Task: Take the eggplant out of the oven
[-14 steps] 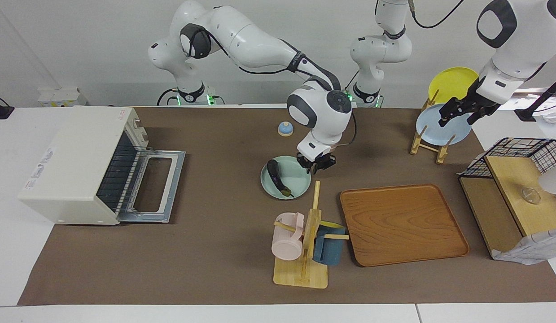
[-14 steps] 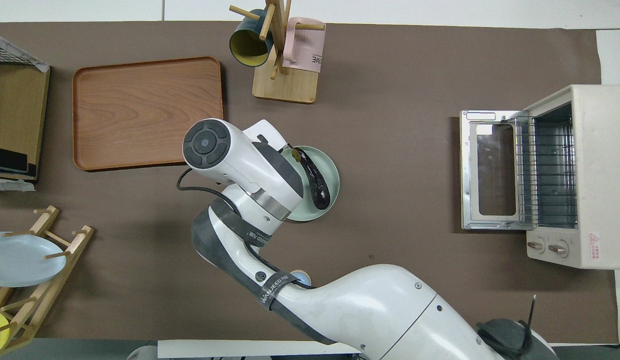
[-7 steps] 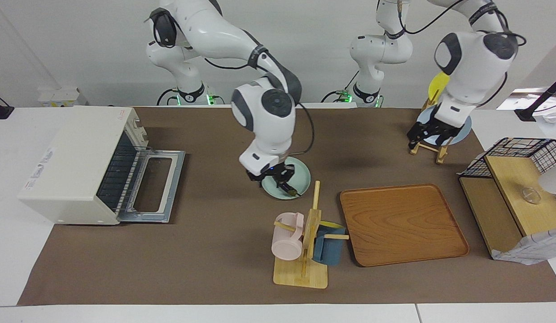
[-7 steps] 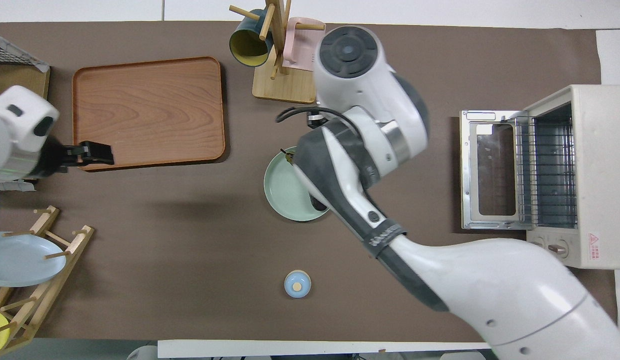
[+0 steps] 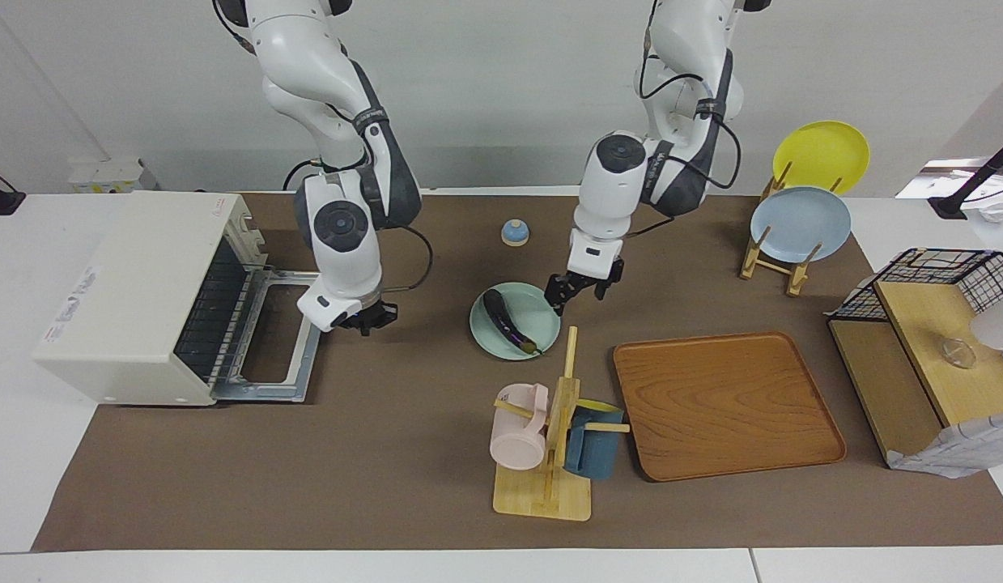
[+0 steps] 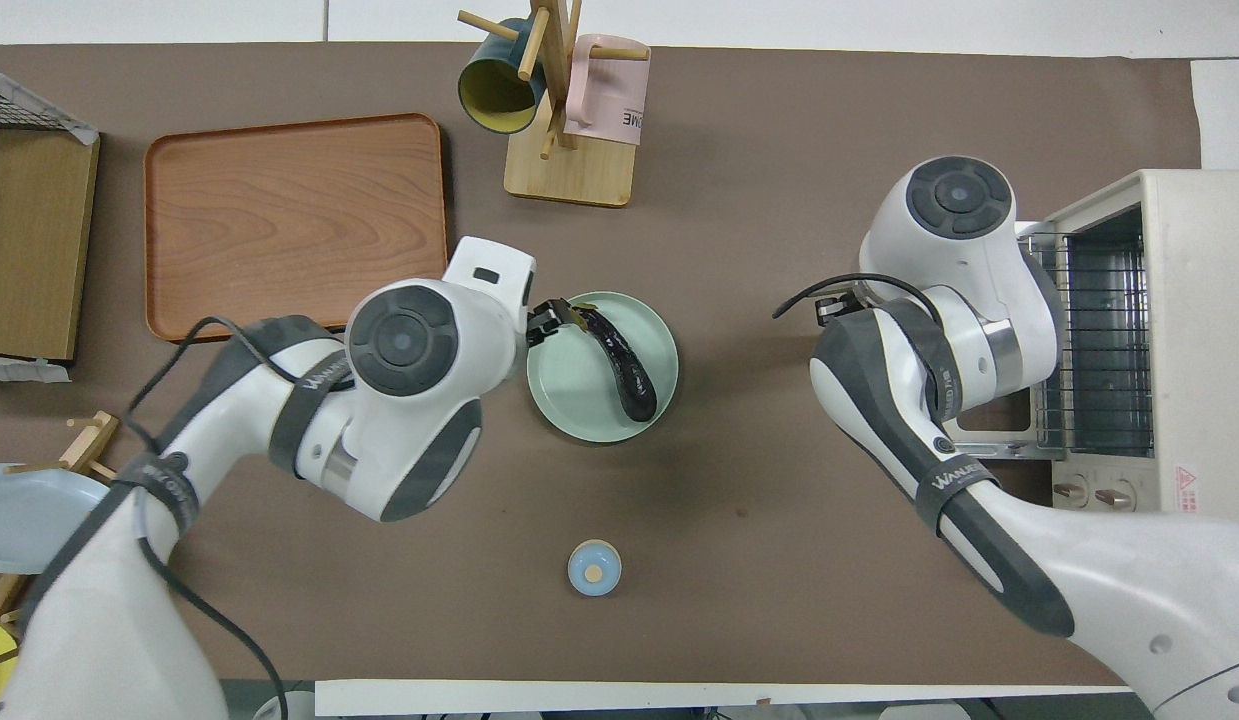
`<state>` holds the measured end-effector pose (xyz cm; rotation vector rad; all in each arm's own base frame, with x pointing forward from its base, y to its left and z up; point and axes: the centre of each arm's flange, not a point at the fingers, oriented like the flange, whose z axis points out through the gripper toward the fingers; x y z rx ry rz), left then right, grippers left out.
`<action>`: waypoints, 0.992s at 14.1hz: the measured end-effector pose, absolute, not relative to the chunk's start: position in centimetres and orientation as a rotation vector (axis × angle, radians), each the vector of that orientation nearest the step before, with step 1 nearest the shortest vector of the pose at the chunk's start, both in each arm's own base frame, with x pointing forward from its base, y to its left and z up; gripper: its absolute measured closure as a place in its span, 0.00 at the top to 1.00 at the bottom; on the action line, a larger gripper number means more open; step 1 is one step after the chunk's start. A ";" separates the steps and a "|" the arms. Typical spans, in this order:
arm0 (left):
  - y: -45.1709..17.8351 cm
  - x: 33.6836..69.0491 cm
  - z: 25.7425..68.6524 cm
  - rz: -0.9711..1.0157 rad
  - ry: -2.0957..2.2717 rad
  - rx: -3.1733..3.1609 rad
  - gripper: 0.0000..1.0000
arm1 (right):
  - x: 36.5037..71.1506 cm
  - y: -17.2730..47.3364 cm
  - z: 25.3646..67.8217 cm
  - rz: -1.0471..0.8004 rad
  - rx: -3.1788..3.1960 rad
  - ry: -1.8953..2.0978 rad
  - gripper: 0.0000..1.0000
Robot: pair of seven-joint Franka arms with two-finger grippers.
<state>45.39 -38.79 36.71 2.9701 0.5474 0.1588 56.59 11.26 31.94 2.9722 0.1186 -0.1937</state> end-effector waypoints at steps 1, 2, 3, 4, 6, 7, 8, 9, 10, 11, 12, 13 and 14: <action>-41.1 44.7 35.8 0.160 0.562 2.960 1.00 | 56.3 9.7 31.1 -0.204 2.950 0.143 0.04; -43.0 44.4 34.7 0.157 0.569 2.960 1.00 | 56.1 8.9 30.7 -0.208 2.940 0.154 0.04; -44.4 44.4 33.5 0.158 0.559 2.963 1.00 | 56.0 8.7 30.6 -0.203 2.936 0.163 0.04; -45.4 44.5 32.4 0.165 0.546 2.962 0.99 | 55.9 8.7 30.4 -0.196 2.936 0.169 0.04; -46.6 44.5 31.0 0.180 0.525 2.956 0.97 | 55.8 8.5 30.1 -0.196 2.914 0.230 0.04; -46.9 44.3 30.4 0.177 0.516 2.962 0.90 | 55.8 8.2 30.1 -0.193 2.886 0.280 0.04; -47.1 44.1 29.9 0.172 0.510 2.970 0.75 | 55.8 8.1 30.1 -0.192 2.869 0.314 0.03; -47.1 44.1 29.7 0.166 0.510 2.978 0.61 | 55.8 8.3 30.1 -0.195 2.857 0.342 0.03; -46.9 44.3 29.8 0.154 0.515 2.993 0.50 | 55.8 8.4 30.2 -0.198 2.845 0.366 0.03; -46.6 44.7 30.2 0.134 0.508 3.020 0.39 | 55.8 8.6 30.5 -0.211 2.835 0.391 0.03; -46.0 45.5 30.9 0.104 0.484 3.062 0.30 | 56.0 8.7 31.2 -0.237 2.821 0.425 0.03; -44.8 46.7 31.9 0.068 0.458 3.106 0.30 | 56.4 8.8 32.2 -0.269 2.806 0.464 0.03; -42.7 48.3 33.2 0.033 0.424 3.141 0.30 | 56.7 8.7 33.4 -0.292 2.792 0.503 0.03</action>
